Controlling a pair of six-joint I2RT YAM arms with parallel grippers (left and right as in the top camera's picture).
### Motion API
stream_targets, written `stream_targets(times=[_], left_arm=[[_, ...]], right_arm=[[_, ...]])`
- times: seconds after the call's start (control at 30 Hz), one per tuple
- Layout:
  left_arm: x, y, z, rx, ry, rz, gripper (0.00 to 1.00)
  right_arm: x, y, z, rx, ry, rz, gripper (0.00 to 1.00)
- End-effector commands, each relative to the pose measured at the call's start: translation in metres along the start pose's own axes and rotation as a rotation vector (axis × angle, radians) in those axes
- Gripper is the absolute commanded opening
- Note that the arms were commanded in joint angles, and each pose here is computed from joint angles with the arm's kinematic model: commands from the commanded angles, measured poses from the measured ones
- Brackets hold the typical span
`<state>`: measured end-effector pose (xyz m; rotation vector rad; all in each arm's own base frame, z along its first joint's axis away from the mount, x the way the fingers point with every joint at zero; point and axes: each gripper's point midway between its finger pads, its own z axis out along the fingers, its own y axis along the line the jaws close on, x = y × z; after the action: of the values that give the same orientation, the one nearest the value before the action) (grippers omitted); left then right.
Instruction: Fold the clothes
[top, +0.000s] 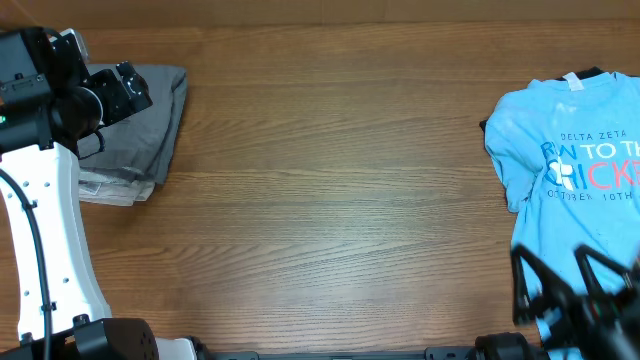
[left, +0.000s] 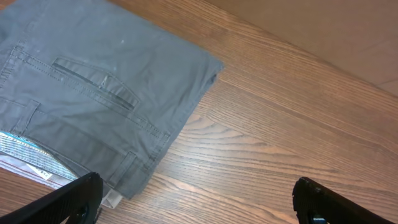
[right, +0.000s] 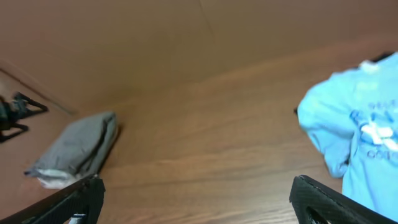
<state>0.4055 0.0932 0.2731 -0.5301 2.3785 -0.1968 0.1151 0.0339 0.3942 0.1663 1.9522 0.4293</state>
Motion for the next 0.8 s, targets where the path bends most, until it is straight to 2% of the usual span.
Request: stream_targets(times=[0.0, 0.13, 0.33, 0.77], left_arm=[[0.0, -0.002, 0.002, 0.011, 0.004, 0.016, 1.0], [0.0, -0.002, 0.002, 0.011, 0.004, 0.016, 1.0], [0.0, -0.002, 0.002, 0.011, 0.004, 0.016, 1.0], [0.0, -0.002, 0.002, 0.011, 0.004, 0.016, 1.0]], right_arm=[[0.004, -0.002, -0.031, -0.011, -0.108, -0.023, 1.0], [0.026, -0.009, -0.042, -0.025, -0.144, -0.027, 1.0], [0.051, -0.021, -0.027, -0.033, -0.166, -0.029, 1.0], [0.029, -0.023, 0.053, -0.144, -0.464, -0.065, 1.0]])
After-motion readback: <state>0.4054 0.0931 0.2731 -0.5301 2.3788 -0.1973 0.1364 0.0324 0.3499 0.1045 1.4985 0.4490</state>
